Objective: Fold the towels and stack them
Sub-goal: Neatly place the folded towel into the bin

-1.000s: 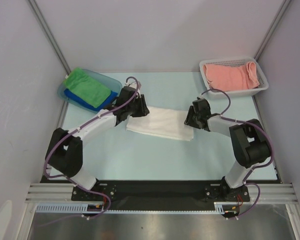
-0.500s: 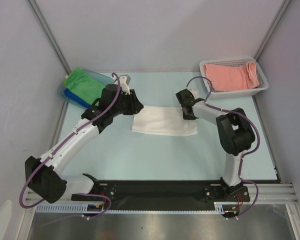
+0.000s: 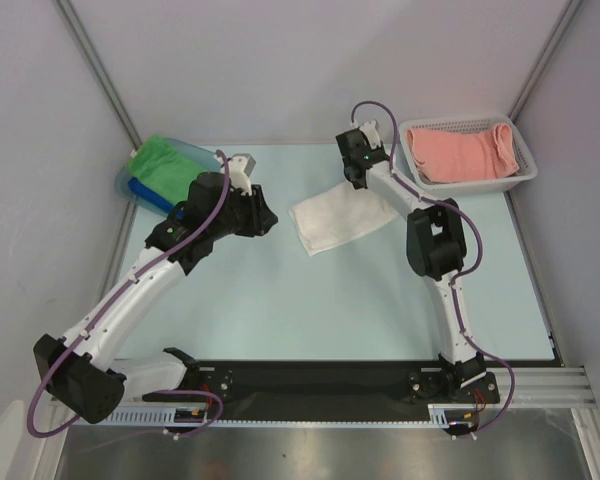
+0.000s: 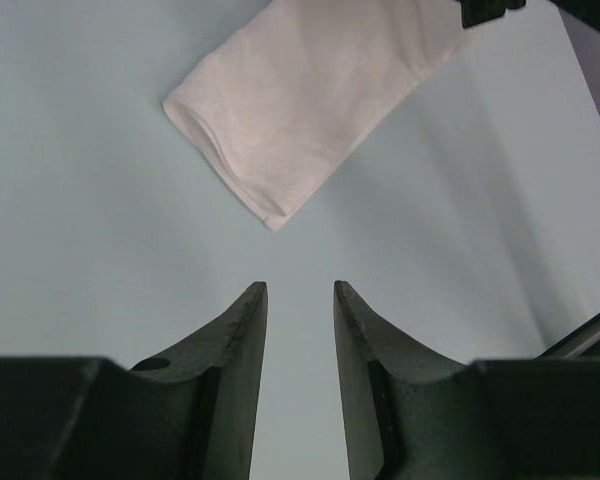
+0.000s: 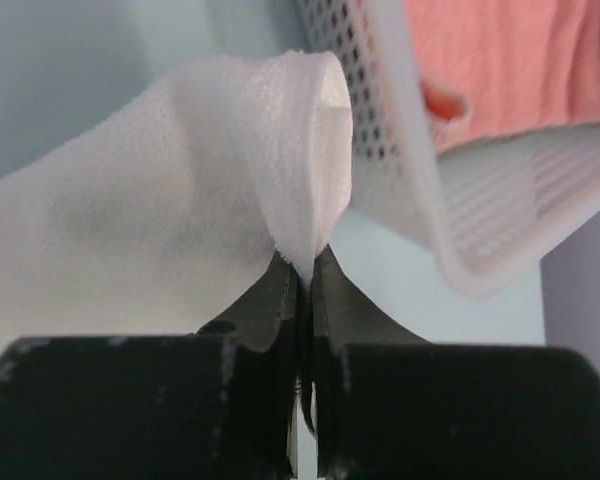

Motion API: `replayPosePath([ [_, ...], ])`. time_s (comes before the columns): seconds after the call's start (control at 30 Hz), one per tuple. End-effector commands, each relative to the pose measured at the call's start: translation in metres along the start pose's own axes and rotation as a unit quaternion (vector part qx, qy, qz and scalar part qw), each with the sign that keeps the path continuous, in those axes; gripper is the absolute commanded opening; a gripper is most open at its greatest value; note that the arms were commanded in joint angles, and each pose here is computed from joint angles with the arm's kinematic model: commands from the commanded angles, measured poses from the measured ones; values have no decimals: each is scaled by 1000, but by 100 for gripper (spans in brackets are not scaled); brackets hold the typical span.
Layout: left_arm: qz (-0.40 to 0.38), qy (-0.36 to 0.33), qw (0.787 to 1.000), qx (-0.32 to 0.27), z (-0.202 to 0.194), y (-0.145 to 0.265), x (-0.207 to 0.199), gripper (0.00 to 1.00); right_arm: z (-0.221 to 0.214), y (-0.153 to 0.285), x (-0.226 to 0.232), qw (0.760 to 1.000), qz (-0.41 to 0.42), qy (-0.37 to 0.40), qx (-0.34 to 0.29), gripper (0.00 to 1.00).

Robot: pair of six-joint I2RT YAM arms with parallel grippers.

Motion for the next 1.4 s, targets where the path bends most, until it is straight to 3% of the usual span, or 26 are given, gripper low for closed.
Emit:
replayPosePath([
  [0.0,-13,-24,1000,3,0,7,0,38,38,-6,-32,997,-72,27,-27,0],
  [0.33,-13,-34,999,15,-8,4,13,38,90,-28,-94,987,-146,17,-66,0],
  [0.67,-26,-25,999,25,-15,-3,20,38,110,-65,-166,976,-194,-12,-101,0],
  [0.93,-22,-30,999,25,-15,-5,24,38,104,-114,-224,965,-218,-57,-134,0],
  [1.13,-18,-29,999,36,-20,-11,27,38,102,-138,-237,955,-221,-89,-175,0],
  [1.17,-18,-29,999,39,-21,-12,27,38,94,-147,-257,953,-236,-94,-167,0],
  [1.37,-16,-30,998,44,-22,-15,28,38,82,-164,-267,954,-236,-92,-162,0],
])
Point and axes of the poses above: each gripper's point midway between its finger pads, its own y axis back along the fingers, its own x axis along the line the jaws close on, z = x × y, the point moved 5 cm from there along y, back along the fingers, and after that the axes turned 1 degree about y, right-handed, at the moved point
